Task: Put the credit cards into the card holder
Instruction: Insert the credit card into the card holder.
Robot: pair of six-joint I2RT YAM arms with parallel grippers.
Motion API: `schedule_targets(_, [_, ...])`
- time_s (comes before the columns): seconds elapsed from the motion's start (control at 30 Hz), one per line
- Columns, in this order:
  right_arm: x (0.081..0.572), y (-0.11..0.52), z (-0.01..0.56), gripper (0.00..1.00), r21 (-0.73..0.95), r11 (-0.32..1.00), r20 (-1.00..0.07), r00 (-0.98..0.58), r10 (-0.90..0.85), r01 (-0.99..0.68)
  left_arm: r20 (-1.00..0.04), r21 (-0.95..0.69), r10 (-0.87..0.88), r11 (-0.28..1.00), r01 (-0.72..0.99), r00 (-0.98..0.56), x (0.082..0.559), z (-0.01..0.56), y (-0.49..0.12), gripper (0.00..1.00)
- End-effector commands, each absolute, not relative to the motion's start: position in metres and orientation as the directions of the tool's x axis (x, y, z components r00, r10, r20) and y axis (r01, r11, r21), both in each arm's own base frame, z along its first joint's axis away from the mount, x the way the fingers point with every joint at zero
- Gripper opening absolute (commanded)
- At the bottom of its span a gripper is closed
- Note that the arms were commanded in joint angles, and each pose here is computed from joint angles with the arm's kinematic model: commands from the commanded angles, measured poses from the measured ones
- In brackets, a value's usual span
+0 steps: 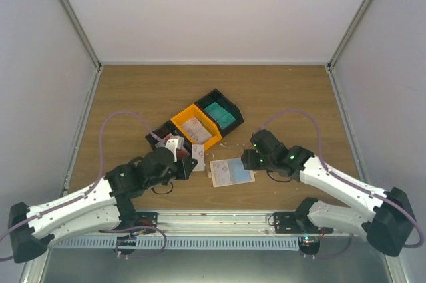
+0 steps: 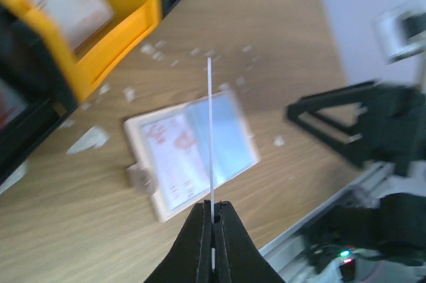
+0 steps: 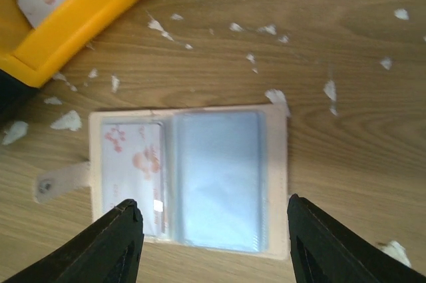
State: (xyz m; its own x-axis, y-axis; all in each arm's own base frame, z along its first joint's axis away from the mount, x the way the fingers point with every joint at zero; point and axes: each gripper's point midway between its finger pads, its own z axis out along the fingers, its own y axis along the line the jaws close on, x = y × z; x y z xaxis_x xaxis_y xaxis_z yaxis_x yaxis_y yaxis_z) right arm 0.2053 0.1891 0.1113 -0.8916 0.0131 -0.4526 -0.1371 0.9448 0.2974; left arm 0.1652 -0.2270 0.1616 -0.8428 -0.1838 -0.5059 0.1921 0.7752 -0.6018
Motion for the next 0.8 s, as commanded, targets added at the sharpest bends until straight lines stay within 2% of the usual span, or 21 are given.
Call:
schedule_targets(0.0, [0.197,0.164,0.099,0.6,0.245,0.965,-0.461,-0.887,0.03,-0.095,-0.602,-0.711,-0.28,0.614,0.342,-0.748,0.174,0.213,-0.248,0.0])
schedule_targets(0.17, [0.192,0.172,0.093,0.6,0.296,0.946,-0.446,-0.895,0.01,-0.136,-0.604,-0.754,-0.301,0.517,0.406,-0.738,0.178,0.221,-0.273,0.0])
schedule_targets(0.37, [0.185,0.184,0.068,0.59,0.334,0.927,-0.347,-0.937,-0.045,-0.168,-0.537,-0.797,-0.291,0.481,0.364,-0.791,0.183,0.188,-0.299,0.0])
schedule_targets(0.53, [0.18,0.196,0.059,0.6,0.395,0.895,-0.31,-0.947,-0.081,-0.206,-0.486,-0.807,-0.285,0.51,0.299,-0.826,0.189,0.156,-0.309,0.0])
schedule_targets(0.77, [0.174,0.187,0.034,0.57,0.338,0.923,-0.237,-0.966,-0.106,-0.184,-0.437,-0.816,-0.291,0.526,0.239,-0.851,0.19,0.13,-0.31,0.0])
